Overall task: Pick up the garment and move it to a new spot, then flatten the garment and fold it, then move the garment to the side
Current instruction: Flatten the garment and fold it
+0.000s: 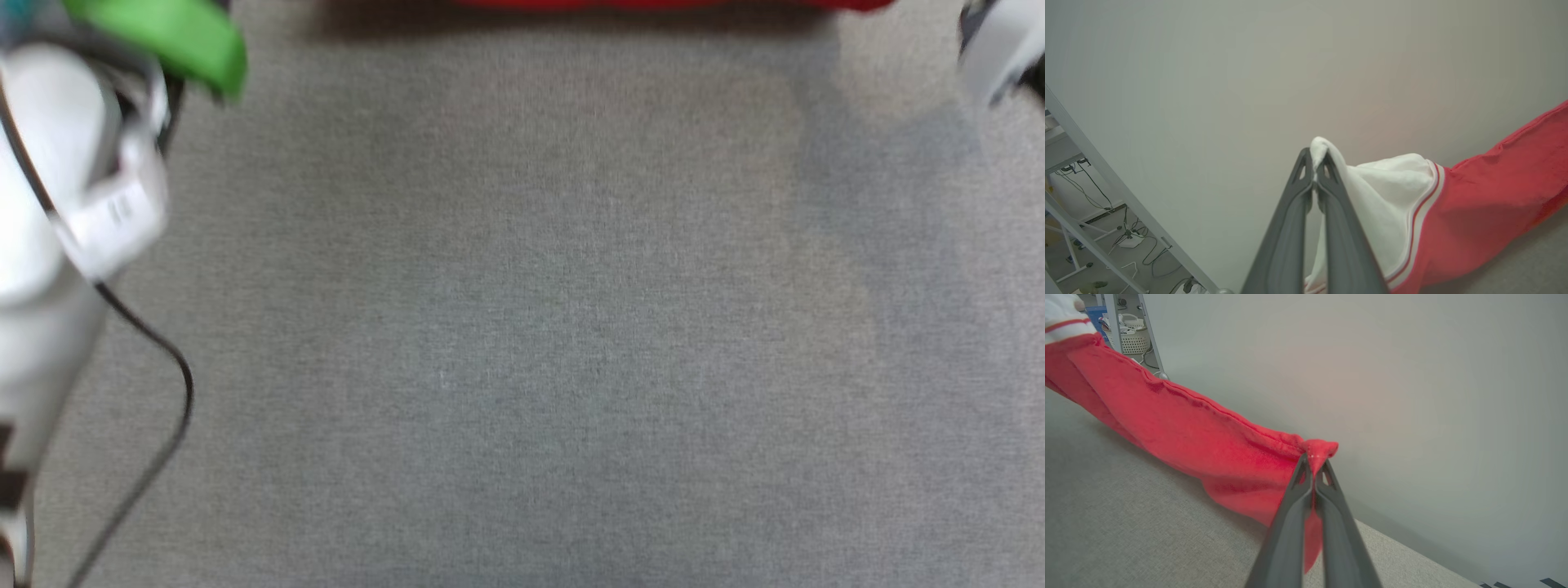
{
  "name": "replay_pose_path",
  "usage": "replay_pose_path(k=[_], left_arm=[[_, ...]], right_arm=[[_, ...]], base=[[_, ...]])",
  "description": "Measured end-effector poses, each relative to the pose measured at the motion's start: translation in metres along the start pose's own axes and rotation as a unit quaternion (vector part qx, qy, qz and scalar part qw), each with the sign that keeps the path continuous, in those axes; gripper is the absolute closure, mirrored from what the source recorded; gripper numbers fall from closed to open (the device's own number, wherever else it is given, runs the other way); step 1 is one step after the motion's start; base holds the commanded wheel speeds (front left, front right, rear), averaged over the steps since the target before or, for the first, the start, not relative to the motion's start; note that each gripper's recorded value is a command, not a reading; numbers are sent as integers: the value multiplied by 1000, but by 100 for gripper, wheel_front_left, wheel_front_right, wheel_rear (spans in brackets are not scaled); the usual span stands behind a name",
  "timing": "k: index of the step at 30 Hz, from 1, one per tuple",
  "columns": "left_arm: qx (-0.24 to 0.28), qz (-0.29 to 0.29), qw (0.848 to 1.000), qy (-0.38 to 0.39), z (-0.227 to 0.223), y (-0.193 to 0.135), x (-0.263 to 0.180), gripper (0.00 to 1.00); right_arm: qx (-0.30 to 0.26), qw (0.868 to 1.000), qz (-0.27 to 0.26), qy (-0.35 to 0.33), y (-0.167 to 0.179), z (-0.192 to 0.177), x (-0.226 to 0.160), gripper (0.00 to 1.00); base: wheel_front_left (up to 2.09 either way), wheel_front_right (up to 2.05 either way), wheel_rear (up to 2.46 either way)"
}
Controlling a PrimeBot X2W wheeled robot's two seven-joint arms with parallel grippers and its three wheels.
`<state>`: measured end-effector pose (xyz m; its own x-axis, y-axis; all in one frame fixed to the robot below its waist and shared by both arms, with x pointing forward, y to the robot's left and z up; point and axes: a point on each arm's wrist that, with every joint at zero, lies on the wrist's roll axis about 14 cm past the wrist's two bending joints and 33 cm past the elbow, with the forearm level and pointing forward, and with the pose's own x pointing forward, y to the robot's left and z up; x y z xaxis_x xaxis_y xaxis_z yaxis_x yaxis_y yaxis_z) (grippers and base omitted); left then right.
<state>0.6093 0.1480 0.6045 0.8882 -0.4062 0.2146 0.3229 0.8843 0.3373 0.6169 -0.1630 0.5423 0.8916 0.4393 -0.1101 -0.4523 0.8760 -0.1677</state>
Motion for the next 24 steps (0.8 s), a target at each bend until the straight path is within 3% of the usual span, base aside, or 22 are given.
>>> replay_pose_path(k=[9,15,24], left_arm=[[-49,0,993,105,-30,-51,-131,100],[-106,17,977,182,-40,-87,-213,100],[-181,31,947,263,-45,-126,-293,100]], right_arm=[[36,995,57,77,56,-58,-86,100],[60,988,67,128,79,-92,-148,100],[110,975,61,185,107,-130,-227,100]], base=[[0,0,0],[0,0,0],[0,0,0]])
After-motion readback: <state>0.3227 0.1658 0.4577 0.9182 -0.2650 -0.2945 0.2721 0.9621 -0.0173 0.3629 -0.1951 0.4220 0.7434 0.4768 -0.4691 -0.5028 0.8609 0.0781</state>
